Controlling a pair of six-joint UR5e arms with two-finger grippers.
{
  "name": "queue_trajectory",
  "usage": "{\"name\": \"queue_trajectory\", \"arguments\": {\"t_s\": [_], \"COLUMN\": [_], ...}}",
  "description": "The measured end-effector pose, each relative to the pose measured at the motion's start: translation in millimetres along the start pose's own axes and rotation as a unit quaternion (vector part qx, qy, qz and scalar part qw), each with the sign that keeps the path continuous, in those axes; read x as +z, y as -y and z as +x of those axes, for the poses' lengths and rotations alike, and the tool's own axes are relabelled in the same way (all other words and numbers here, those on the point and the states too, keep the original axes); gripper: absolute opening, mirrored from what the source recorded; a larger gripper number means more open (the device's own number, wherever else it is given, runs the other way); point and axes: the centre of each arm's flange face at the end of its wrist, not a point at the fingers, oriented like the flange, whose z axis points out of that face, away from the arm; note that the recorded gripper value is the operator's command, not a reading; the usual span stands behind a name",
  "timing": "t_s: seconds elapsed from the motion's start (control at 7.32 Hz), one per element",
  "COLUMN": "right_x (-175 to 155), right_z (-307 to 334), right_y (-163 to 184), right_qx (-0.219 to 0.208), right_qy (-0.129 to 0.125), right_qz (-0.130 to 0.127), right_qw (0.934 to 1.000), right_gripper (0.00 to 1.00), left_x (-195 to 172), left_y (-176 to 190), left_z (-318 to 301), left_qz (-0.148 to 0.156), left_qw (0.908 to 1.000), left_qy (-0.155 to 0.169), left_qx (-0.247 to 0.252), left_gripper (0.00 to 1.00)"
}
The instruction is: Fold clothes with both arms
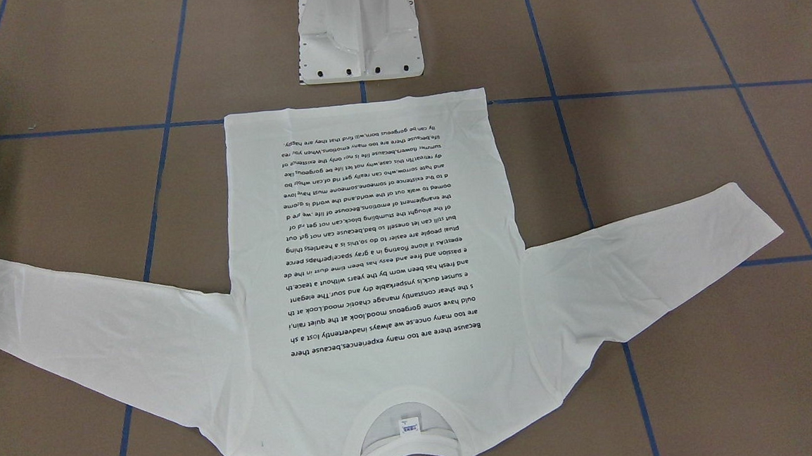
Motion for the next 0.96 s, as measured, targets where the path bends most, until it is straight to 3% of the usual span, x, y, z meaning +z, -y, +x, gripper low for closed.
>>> {"name": "queue_trajectory", "arguments": {"t_s": [0.41, 0.96], "right_x": [33, 76], "right_z": [-24, -5], "right_y": [22, 56], "right_qx": [-0.008, 0.017], "right_qy": [0.002, 0.004], "right_qz": [-0.006, -0.021], "right_qw": [0.9999, 0.9996], "right_gripper": [0.96, 0.88], "left_x": [5, 2], "left_y": [-4, 0], "left_z": [1, 7], "left_qz": [-0.014, -0.010], "left_qw": [0.9991, 0.9989], "left_qy": [-0.041, -0.046], "left_qx": [-0.008, -0.003], "left_gripper": [1.00, 1.00]}}
